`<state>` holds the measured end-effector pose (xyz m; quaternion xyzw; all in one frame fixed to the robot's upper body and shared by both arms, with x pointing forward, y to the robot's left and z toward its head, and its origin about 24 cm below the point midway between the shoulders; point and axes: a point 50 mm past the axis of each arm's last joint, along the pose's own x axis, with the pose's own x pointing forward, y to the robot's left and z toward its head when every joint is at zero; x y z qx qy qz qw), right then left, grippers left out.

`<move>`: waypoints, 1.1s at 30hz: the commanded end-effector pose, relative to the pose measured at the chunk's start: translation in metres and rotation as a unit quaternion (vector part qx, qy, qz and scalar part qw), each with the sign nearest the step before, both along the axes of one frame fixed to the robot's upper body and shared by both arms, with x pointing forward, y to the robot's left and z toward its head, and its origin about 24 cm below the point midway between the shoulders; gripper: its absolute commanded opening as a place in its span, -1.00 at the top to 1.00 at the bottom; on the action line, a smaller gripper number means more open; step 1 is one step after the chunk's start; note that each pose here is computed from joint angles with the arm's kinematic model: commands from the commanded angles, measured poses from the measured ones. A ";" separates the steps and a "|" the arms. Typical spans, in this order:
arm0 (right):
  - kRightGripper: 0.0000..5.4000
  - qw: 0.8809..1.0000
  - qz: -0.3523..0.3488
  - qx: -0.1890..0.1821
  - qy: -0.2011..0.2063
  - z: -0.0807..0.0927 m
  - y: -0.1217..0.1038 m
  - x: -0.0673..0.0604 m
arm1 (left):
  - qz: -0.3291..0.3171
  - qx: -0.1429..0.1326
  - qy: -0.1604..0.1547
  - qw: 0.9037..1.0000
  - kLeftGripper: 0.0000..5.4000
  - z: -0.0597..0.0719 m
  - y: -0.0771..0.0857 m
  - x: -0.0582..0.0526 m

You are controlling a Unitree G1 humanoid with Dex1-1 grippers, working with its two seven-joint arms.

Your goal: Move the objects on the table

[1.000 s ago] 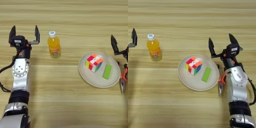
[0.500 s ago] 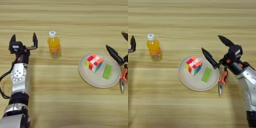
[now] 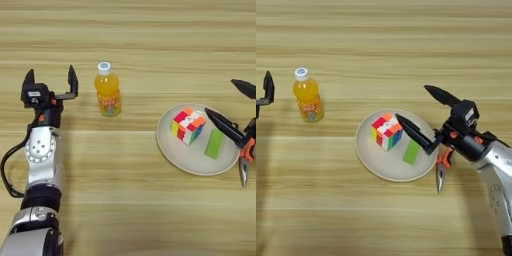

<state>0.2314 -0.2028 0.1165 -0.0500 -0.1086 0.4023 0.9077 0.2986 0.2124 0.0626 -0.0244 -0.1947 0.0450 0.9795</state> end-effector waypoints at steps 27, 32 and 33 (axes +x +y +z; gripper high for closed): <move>-1.00 0.986 0.004 -0.097 0.133 -0.054 0.030 0.029 | -0.008 0.010 -0.004 1.000 -0.99 0.002 -0.011 -0.001; -1.00 0.983 -0.012 -0.117 0.142 -0.059 0.032 0.034 | -0.009 0.009 -0.005 1.000 -0.99 0.002 -0.013 -0.001; -1.00 0.982 -0.014 -0.121 0.144 -0.061 0.032 0.034 | -0.009 0.009 -0.005 1.000 -0.99 0.002 -0.013 -0.001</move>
